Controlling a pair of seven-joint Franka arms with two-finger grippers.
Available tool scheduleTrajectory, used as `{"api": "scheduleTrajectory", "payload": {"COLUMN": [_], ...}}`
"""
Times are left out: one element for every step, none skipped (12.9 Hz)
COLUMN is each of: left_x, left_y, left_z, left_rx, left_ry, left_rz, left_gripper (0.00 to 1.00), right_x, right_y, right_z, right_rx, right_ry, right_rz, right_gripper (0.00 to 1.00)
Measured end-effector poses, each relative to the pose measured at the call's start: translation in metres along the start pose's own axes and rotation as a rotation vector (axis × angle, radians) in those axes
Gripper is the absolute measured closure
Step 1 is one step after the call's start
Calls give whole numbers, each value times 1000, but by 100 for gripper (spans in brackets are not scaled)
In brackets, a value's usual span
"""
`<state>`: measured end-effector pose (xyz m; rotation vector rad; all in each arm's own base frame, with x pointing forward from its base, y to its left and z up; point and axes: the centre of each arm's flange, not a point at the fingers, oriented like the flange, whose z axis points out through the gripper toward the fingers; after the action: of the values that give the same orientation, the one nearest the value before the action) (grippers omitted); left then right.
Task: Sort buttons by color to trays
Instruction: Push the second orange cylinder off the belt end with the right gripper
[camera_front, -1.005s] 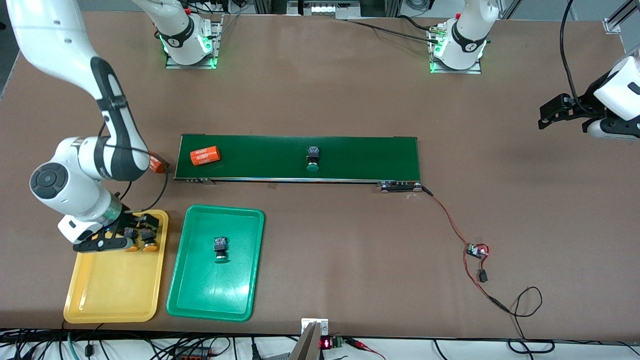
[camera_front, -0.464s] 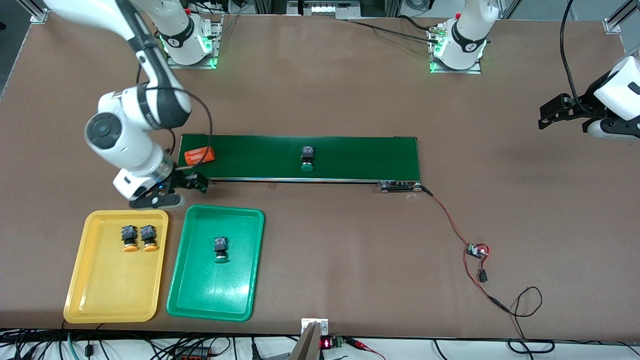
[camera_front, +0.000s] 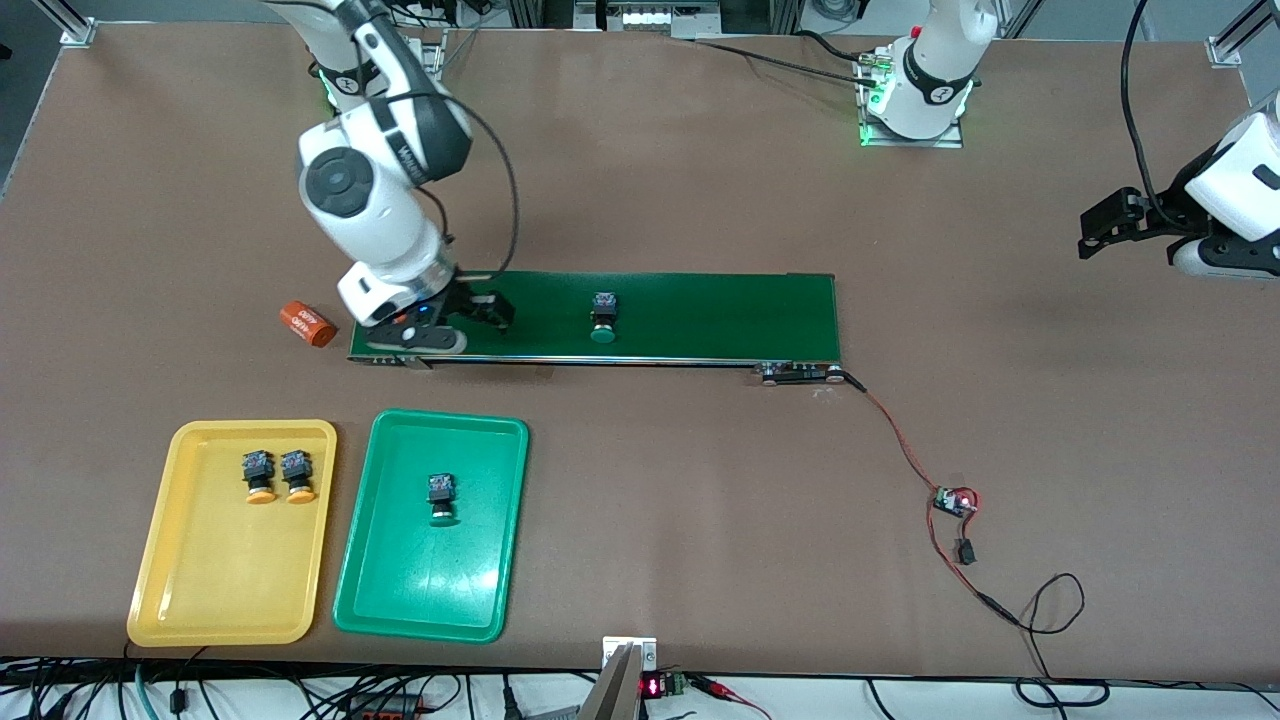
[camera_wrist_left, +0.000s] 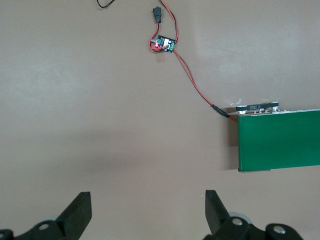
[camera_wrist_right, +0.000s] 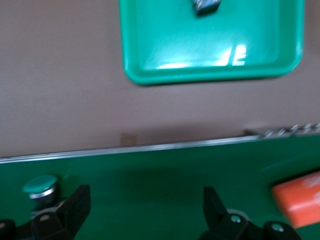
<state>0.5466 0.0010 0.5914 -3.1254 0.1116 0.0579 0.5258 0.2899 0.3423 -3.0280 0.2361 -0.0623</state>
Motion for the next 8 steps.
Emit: {"api": "scheduleTrajectory", "payload": {"left_x": [0,0,0,0,0,0,0,0], "left_y": [0,0,0,0,0,0,0,0], "left_z": [0,0,0,0,0,0,0,0], "left_rx": [0,0,1,1,1,1,1,1], "left_ry": [0,0,0,0,0,0,0,0], "left_rz": [0,0,0,0,0,0,0,0], "left_gripper": [0,0,0,0,0,0,0,0], "right_x": [-6,-11,-17,-23,-30,-36,-44,-53], "right_y": [-6,-10,-16,-22,-29,-35,-42,-50], "right_z": [2,5,8,12,17,24,32,39], "right_rx": [-1,-3,-5,-10,-24,-54,-79,-87], "right_ry": [-4,-8,-14,-20,-19,-6,4,2], "right_rz": [25,42,53,52,24,-27,-74,-107], "right_gripper": [0,0,0,0,0,0,0,0]}}
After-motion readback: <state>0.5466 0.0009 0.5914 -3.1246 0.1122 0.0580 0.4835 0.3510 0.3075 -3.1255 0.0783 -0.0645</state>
